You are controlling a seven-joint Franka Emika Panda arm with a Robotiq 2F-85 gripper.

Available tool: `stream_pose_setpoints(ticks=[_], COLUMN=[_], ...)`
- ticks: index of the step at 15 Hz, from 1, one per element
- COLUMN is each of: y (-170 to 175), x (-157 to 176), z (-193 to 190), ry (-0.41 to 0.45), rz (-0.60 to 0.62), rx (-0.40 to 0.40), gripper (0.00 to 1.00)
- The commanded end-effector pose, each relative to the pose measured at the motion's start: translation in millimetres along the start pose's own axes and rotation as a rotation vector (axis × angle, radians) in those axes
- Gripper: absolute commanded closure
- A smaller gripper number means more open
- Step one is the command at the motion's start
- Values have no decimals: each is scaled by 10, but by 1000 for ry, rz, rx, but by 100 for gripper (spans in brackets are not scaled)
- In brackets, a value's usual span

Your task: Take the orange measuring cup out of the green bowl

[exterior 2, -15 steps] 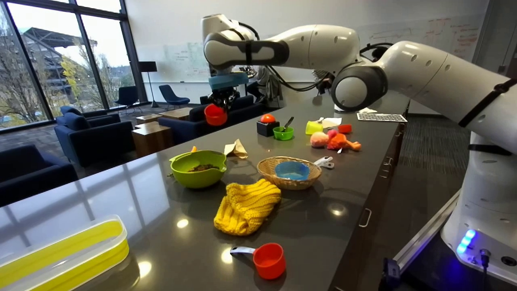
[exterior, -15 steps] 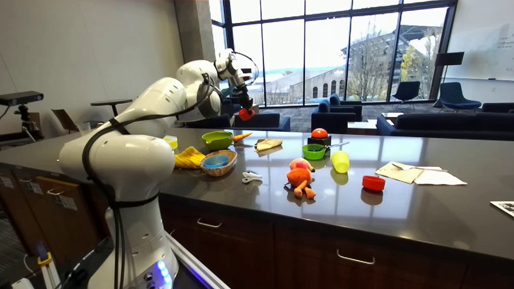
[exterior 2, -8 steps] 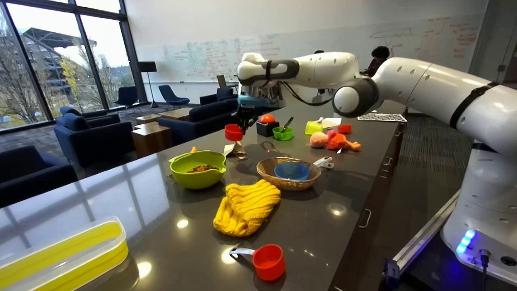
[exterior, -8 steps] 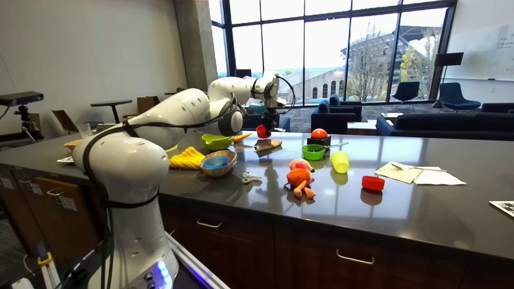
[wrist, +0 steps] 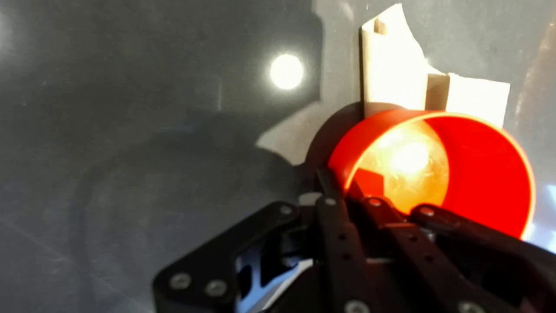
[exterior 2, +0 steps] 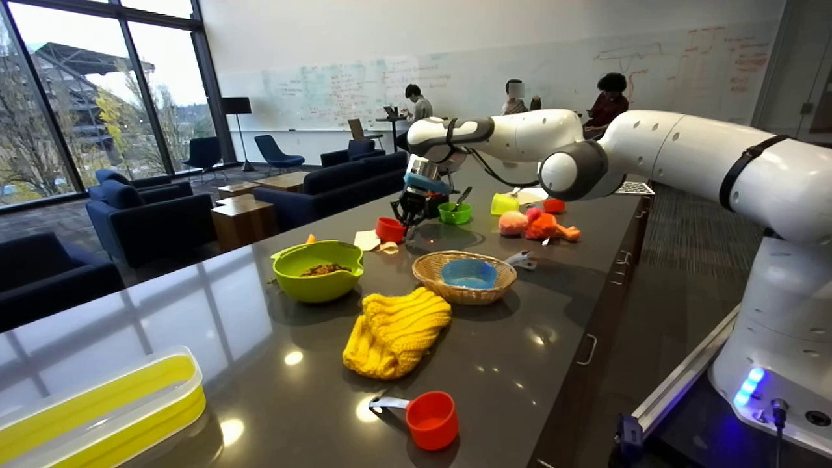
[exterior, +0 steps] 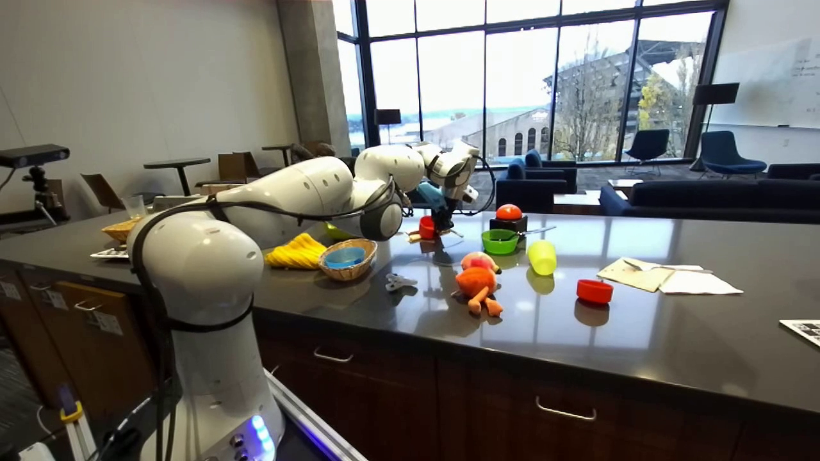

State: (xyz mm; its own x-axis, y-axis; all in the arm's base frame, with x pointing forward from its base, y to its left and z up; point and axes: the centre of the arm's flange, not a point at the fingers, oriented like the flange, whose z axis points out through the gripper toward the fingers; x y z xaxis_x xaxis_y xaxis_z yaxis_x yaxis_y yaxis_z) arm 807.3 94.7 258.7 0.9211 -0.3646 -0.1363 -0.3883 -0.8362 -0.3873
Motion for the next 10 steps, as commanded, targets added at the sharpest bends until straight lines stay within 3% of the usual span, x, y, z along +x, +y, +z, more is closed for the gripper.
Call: stream_pose_setpoints(ticks=[1, 2, 7, 10], y=[75, -19, -575, -932], x=[-709, -715, -946, -1233], z=[-184, -209, -268, -169], ry=[151, 189, 371, 326], rz=[59, 71, 24, -185], rx=[-95, -124, -322, -372], gripper=[70, 69, 39, 19])
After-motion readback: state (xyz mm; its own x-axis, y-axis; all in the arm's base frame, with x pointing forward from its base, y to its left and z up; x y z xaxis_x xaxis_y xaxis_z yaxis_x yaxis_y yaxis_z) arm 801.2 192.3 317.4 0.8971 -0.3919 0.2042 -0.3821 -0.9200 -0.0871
